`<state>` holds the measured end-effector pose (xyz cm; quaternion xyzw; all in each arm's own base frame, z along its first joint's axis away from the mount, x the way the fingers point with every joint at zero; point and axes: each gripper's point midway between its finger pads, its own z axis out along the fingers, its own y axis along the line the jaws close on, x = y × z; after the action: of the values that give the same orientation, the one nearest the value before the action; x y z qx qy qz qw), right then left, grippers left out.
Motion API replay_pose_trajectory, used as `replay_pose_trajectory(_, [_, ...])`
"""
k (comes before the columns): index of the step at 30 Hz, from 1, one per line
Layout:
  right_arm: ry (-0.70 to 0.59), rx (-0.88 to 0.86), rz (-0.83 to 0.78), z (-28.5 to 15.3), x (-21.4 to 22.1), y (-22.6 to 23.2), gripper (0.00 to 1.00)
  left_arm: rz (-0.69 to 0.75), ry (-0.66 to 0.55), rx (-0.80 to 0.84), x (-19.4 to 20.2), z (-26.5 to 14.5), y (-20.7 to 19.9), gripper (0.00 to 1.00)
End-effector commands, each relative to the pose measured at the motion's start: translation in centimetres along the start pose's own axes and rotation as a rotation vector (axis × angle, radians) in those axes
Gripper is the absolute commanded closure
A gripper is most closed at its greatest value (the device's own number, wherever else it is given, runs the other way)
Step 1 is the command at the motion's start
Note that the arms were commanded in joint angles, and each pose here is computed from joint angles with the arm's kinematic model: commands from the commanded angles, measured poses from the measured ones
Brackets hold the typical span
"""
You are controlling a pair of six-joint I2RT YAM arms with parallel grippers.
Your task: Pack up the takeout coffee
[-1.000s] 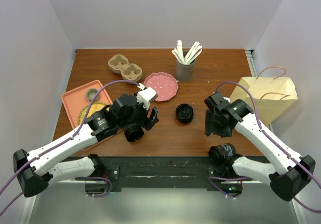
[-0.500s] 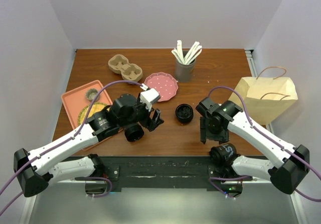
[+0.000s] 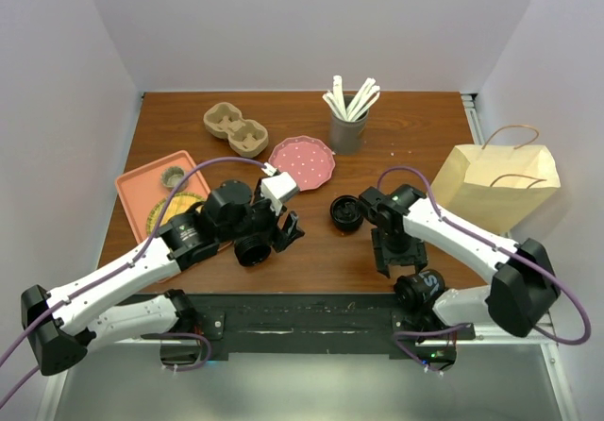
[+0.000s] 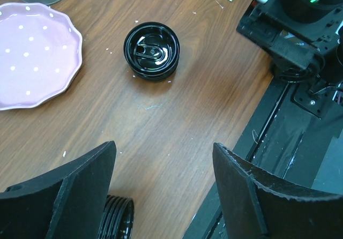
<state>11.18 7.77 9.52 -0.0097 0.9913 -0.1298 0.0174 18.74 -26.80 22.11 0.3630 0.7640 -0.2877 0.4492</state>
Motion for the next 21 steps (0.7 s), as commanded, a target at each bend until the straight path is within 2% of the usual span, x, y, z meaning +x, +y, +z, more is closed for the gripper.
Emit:
replay_pose_trajectory(1, [0.149, 0.088, -0.114, -0.3, 2.2, -1.7, 0.32, 0.023, -0.057, 0.022, -1.8, -0.6, -0.5, 0.22])
replay_pose_trajectory(12, [0.312, 0.125, -0.205, 0.8, 3.0, -1.0, 0.41, 0.003, -0.048, -0.002, -0.4, -1.2, -0.1, 0.22])
replay_pose_trajectory(21, [0.375, 0.14, -0.238, 1.3, 3.3, -0.7, 0.48, 0.009, -0.05, -0.01, -0.9, -1.4, -0.2, 0.22])
